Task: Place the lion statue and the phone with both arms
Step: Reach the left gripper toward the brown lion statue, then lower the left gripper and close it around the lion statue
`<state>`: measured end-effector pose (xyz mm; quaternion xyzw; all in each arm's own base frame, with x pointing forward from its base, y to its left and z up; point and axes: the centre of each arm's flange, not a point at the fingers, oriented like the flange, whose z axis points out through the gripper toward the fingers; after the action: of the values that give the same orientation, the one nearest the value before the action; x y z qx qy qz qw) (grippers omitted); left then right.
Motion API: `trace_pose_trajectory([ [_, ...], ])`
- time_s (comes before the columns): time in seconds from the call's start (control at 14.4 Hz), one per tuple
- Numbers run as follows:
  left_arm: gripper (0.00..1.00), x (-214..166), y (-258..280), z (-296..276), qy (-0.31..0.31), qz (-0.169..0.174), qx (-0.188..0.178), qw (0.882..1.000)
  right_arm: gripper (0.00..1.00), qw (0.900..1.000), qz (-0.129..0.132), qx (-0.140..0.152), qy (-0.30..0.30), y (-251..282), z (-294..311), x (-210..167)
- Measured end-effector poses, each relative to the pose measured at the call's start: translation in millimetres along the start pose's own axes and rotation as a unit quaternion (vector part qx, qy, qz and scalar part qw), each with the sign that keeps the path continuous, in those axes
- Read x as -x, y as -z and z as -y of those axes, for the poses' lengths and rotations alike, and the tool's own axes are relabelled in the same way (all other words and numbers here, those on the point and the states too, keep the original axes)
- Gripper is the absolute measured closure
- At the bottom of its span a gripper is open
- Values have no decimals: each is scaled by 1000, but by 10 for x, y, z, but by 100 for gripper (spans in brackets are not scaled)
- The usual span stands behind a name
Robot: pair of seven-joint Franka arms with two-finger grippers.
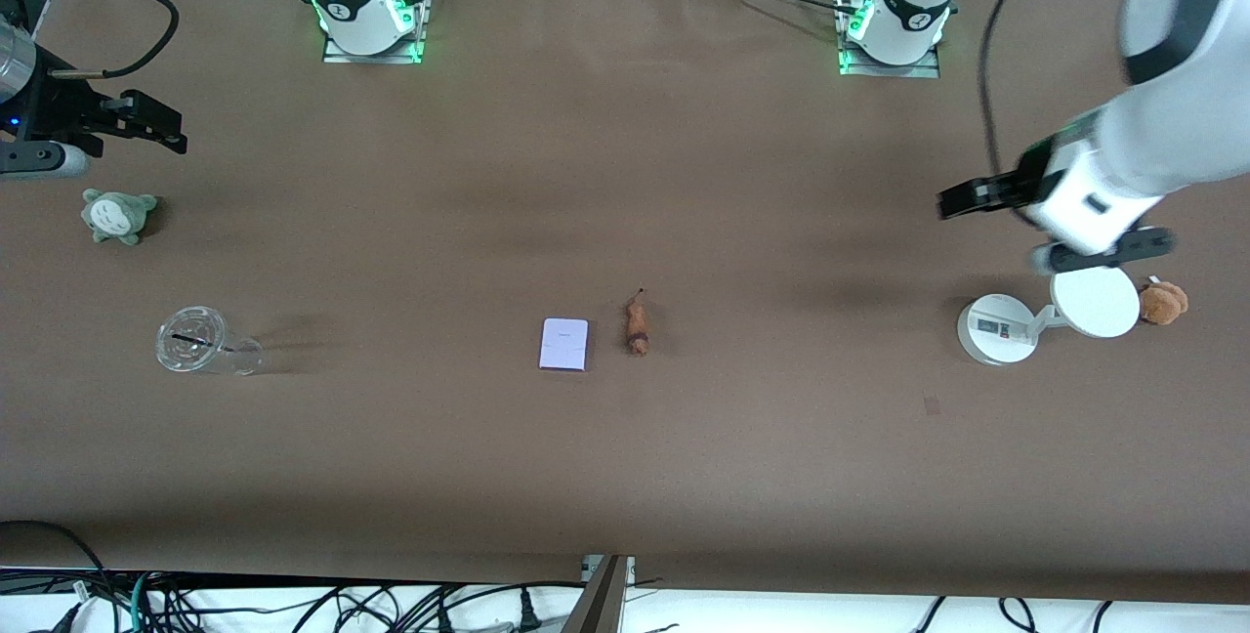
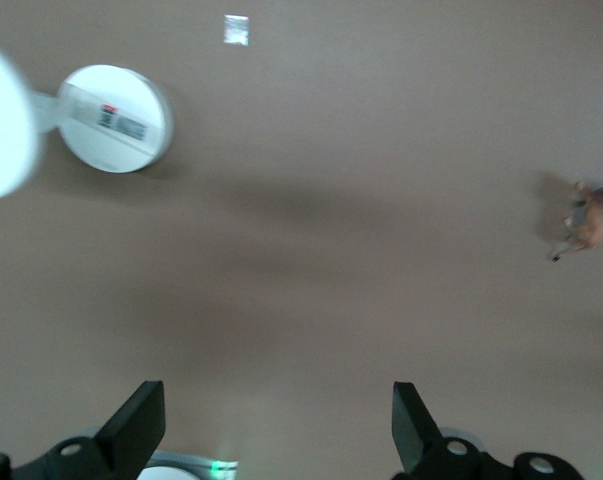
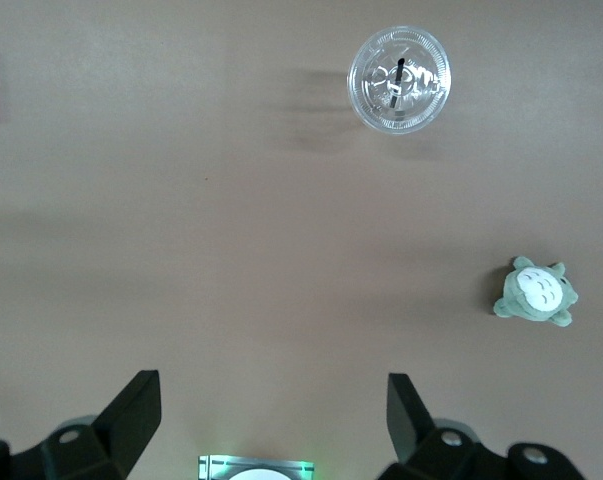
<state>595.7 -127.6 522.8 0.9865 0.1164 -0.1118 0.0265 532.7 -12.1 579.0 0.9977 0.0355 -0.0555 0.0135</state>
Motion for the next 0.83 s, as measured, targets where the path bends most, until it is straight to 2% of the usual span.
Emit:
trace_pose_trajectory([
  [0.35, 0, -104, -748, -1230, 45, -20, 6, 999, 0, 1000, -2, 0, 1, 3, 8, -10],
  [0.62, 0, -191, -1425, -1917, 88, -37, 42, 995, 0, 1000, -3, 0, 1, 1, 9, -46],
  [0.83, 0, -82, -1943, -2416, 103, -50, 58, 992, 0, 1000, -1, 0, 1, -18, 11, -63],
])
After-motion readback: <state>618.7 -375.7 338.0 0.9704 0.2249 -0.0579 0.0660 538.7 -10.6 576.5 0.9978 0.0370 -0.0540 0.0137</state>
